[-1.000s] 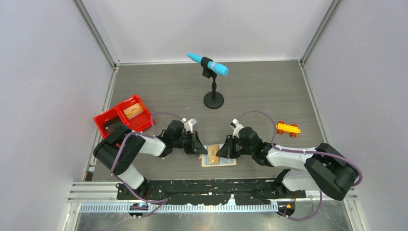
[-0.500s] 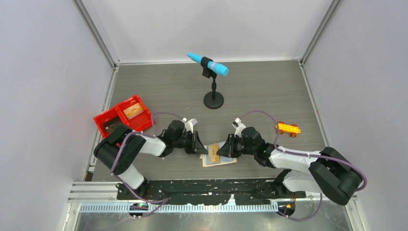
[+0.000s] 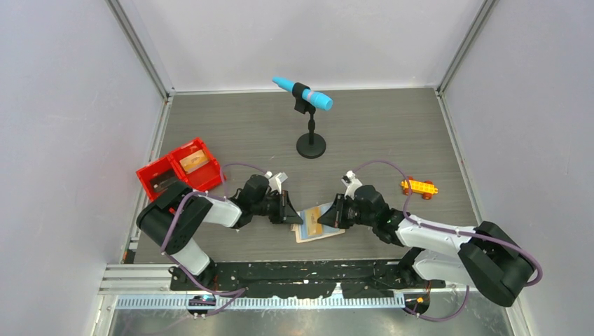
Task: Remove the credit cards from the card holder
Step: Remove the credit card from the card holder.
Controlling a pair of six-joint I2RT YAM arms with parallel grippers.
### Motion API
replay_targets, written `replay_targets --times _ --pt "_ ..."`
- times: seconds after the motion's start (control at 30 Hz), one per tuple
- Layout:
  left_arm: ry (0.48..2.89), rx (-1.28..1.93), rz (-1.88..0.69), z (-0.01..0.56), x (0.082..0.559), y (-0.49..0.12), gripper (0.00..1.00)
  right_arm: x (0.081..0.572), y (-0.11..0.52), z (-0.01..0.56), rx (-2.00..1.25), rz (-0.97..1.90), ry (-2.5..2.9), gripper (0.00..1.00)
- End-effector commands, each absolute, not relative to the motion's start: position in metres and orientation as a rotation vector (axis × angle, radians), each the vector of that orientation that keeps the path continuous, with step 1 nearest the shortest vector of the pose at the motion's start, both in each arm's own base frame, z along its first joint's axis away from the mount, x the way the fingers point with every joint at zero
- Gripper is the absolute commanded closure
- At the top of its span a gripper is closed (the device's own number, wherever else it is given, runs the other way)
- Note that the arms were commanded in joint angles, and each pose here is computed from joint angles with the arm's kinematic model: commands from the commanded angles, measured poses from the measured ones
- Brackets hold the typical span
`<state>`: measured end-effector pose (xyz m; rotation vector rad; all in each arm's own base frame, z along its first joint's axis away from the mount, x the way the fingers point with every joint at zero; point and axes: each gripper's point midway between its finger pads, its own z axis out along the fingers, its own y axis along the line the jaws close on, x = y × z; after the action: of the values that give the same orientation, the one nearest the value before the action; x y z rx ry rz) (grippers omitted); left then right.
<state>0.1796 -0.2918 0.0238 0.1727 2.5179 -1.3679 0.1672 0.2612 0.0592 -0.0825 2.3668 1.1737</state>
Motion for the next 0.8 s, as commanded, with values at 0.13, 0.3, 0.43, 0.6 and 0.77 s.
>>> replay_targets --times 0.13,0.3,0.43,0.6,0.77 --pt "2.642 0.178 -1.168 -0.012 0.171 -0.271 0.89 0.180 0.248 0.069 0.002 1.105 2.321 0.95" --pt "2.632 0.180 -1.177 -0.009 0.172 -0.272 0.89 0.178 0.247 0.070 -0.025 1.103 2.327 0.83" --pt "2.619 0.185 -1.185 -0.005 0.173 -0.273 0.89 0.172 0.259 0.079 -0.074 1.214 2.293 0.95" --pt "2.611 0.189 -1.194 -0.004 0.172 -0.274 0.89 0.170 0.262 0.077 -0.069 1.241 2.296 0.95" --pt "2.601 0.192 -1.209 -0.002 0.171 -0.274 0.88 0.173 0.258 0.070 -0.098 1.173 2.332 0.74"
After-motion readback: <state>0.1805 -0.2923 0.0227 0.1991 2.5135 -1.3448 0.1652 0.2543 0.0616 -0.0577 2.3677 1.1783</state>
